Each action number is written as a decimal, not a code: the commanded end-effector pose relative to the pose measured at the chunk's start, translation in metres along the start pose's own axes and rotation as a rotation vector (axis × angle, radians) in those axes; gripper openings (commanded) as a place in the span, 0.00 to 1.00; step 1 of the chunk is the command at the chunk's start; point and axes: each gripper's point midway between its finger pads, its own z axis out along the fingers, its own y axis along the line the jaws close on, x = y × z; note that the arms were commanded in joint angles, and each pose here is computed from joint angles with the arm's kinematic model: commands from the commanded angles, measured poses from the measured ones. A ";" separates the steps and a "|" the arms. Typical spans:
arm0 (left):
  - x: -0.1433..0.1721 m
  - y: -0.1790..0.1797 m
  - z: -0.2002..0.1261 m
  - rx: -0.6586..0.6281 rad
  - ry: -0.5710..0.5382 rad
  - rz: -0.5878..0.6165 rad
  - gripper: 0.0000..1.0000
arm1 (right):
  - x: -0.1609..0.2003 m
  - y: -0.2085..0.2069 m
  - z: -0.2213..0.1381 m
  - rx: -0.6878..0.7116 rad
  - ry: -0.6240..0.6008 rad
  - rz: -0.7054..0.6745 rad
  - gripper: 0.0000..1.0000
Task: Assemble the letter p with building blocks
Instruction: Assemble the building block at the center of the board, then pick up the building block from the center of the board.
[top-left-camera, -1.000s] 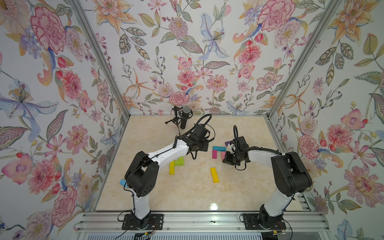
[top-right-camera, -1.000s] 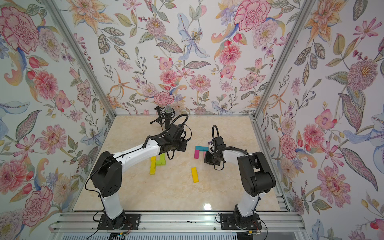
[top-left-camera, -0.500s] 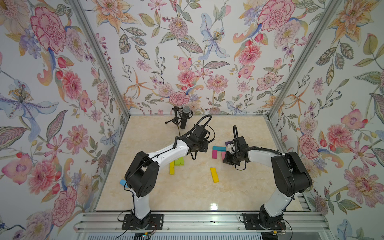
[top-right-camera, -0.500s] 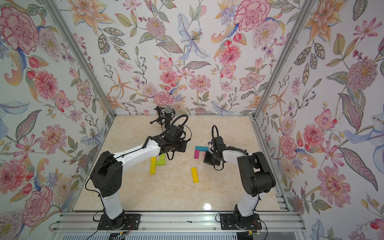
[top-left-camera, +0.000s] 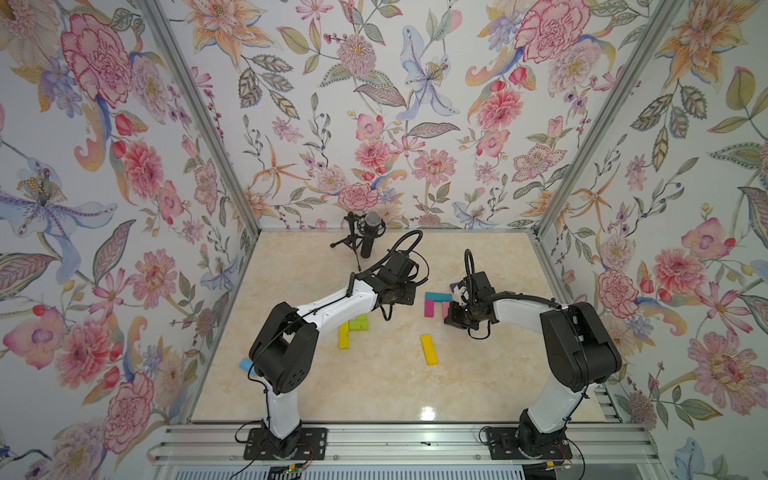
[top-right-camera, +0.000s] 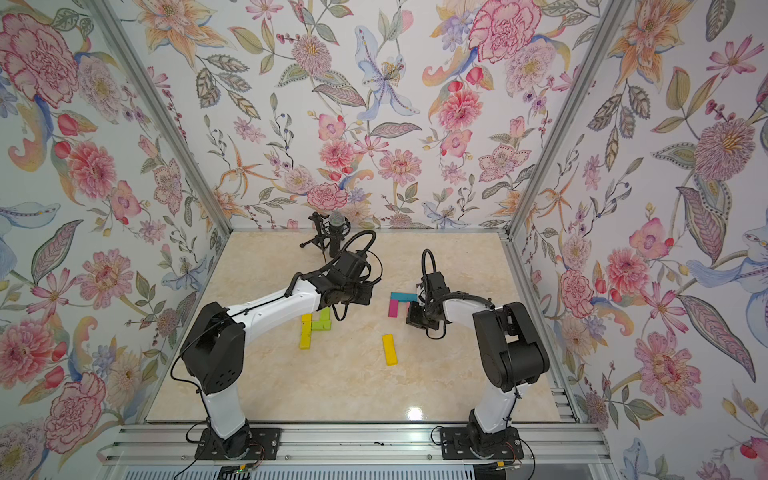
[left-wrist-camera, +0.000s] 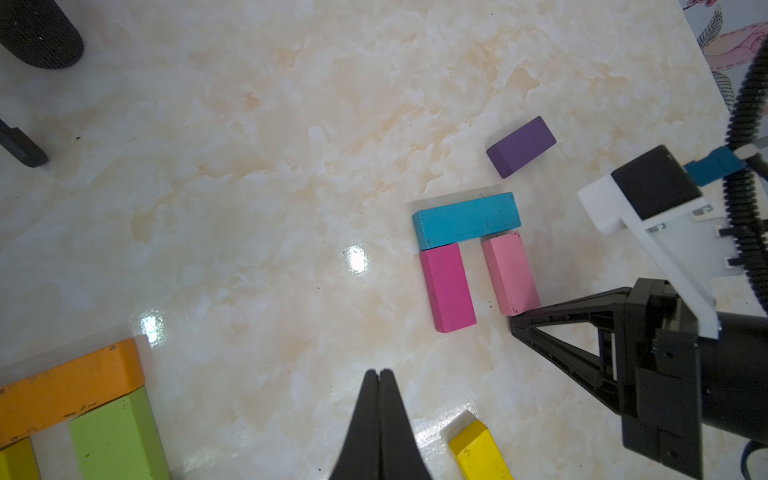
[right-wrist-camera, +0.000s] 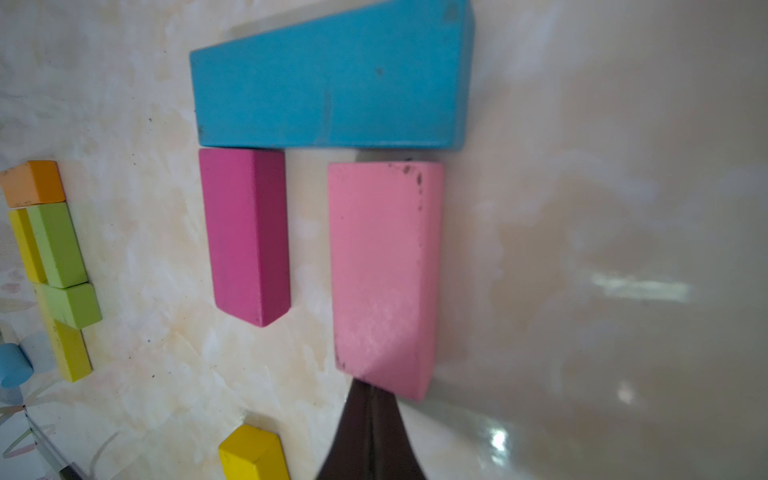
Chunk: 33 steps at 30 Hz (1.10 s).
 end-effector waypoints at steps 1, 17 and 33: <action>-0.005 0.006 -0.006 0.001 -0.013 -0.003 0.00 | 0.009 -0.003 -0.012 0.026 -0.001 0.017 0.00; -0.027 -0.014 -0.002 0.084 -0.047 0.006 0.19 | -0.091 -0.026 -0.107 0.110 -0.245 -0.020 1.00; -0.032 -0.002 -0.012 0.075 -0.082 -0.022 0.17 | -0.170 -0.006 -0.096 -0.148 -0.416 0.305 1.00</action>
